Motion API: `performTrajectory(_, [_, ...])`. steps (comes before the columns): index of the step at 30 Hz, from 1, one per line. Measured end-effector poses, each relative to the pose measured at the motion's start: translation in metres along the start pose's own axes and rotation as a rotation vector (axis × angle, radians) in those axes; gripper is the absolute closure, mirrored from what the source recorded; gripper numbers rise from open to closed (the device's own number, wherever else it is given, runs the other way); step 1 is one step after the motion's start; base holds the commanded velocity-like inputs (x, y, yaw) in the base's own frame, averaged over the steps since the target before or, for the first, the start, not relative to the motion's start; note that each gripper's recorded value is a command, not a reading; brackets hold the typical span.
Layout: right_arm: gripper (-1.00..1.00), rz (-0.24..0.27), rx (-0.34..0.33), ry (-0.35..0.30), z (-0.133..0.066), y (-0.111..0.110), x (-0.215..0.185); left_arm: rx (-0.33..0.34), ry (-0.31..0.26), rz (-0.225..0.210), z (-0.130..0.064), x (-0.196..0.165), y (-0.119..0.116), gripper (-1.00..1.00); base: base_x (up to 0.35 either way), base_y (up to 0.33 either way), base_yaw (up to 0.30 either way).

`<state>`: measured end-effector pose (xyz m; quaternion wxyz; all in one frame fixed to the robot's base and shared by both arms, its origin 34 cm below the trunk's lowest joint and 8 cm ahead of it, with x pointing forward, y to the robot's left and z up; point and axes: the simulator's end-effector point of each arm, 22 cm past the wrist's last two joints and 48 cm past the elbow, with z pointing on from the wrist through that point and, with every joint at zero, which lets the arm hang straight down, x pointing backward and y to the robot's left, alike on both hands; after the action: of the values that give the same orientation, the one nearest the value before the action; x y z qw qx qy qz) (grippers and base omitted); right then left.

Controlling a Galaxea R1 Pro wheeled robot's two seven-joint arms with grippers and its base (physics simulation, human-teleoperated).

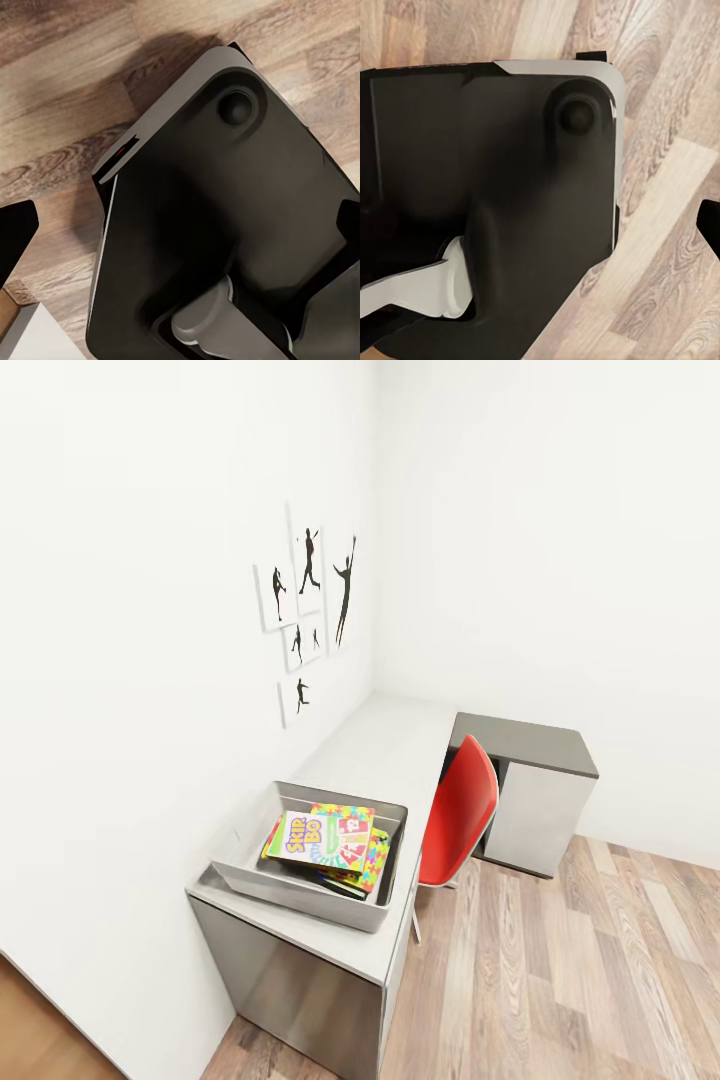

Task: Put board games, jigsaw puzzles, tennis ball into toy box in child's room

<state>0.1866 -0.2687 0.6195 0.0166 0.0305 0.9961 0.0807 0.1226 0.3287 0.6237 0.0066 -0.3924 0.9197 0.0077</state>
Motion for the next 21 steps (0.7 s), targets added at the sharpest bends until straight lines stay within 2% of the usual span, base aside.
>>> performTrajectory(21, [-1.00,0.003,-0.002,-0.001,0.0003,0.0017,0.0000,-0.001,0.000,0.000,0.0000,0.0002,0.0003,-1.00,0.000,0.000,0.000])
